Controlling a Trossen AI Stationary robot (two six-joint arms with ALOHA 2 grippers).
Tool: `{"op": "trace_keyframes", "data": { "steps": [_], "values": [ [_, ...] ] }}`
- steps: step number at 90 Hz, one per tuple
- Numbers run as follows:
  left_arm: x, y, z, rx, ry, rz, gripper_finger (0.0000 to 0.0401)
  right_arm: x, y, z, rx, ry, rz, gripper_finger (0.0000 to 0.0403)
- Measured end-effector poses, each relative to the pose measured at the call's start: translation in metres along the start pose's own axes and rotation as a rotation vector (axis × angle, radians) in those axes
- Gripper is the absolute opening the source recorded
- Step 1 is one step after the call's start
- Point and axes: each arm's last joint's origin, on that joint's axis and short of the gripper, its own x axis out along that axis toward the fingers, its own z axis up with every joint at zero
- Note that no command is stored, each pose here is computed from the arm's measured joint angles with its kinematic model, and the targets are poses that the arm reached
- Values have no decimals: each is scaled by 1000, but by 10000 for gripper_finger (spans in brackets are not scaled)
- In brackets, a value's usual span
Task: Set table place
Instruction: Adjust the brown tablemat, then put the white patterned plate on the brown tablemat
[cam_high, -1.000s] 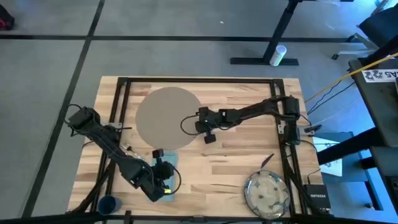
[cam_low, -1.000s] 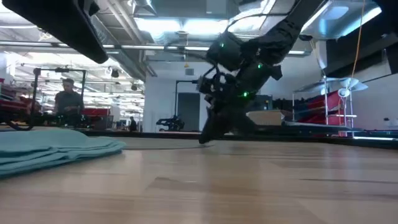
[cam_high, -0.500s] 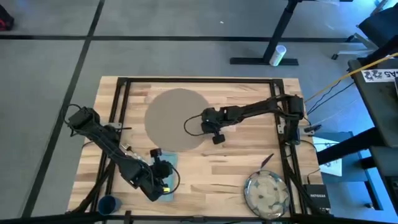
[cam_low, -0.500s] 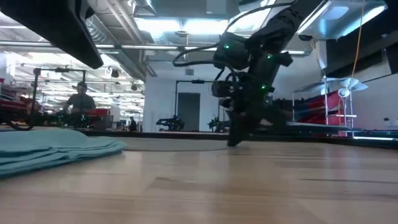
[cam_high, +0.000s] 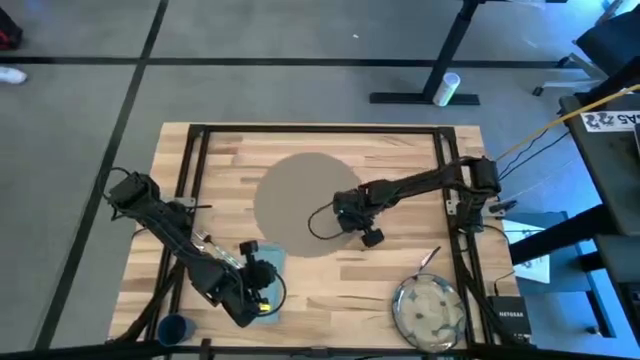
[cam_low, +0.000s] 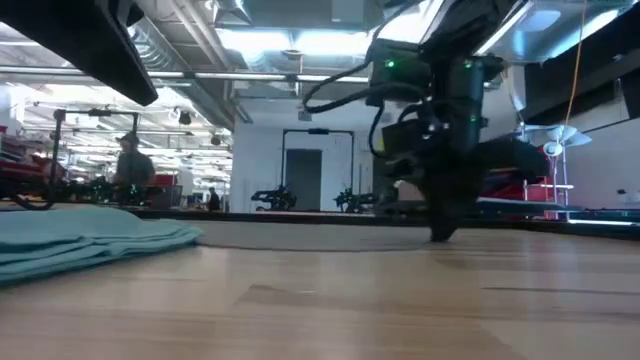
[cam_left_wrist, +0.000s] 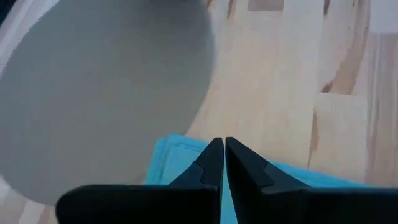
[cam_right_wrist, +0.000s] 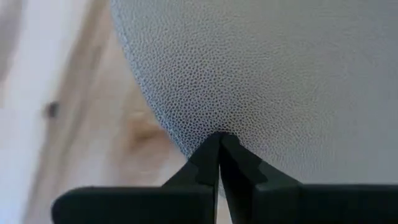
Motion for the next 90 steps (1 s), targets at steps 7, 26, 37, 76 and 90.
{"op": "trace_keyframes", "data": {
  "steps": [7,26,37,76,90],
  "values": [
    [0,1,-1,5,7,8,0,0,9,4,-8,-5,15,0],
    [0,2,-2,17,12,16,0,-3,30,8,-44,4,31,0],
    [0,3,-3,29,20,29,0,-18,47,6,-65,10,29,0],
    [1,4,-2,83,10,38,0,-71,122,-17,-99,127,101,0],
    [1,4,-2,98,9,37,0,-70,148,-19,-137,160,196,2]
  ]
}}
